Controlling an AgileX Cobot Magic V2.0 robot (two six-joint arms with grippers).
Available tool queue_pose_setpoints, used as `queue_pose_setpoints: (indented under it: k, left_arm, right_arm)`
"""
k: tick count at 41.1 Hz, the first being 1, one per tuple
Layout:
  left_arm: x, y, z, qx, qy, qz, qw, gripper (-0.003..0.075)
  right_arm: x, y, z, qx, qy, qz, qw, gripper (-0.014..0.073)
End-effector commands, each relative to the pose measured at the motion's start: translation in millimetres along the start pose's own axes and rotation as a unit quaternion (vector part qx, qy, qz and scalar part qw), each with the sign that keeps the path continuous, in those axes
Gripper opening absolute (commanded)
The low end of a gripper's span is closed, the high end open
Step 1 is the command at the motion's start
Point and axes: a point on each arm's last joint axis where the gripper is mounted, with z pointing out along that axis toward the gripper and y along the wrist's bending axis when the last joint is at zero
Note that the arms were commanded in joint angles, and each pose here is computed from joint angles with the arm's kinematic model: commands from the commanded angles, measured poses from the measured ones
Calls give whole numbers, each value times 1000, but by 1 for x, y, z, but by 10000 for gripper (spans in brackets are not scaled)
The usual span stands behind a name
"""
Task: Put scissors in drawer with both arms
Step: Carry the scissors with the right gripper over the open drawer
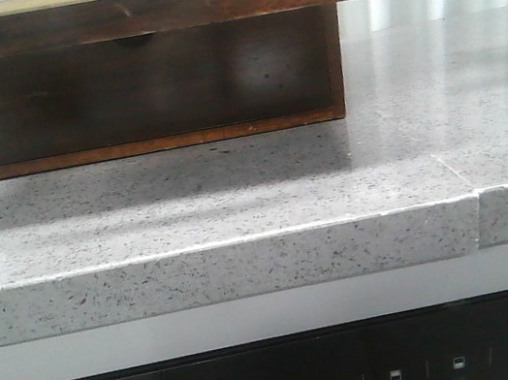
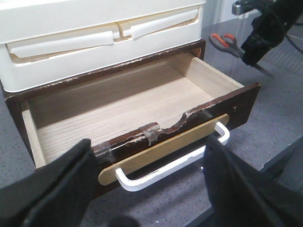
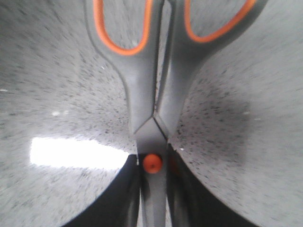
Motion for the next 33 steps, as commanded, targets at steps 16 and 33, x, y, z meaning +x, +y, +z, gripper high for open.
queue_pose_setpoints:
  k: [16,33]
  left_arm:
    - [-13,-1,-4,8,-50,-6,999,459]
    - [-13,-1,-4,8,-50,-6,999,459]
  right_arm:
    - [41,39,-192,-52,-277,-99,954,110]
    - [60,114,-219,-192,-342,-302,869,110]
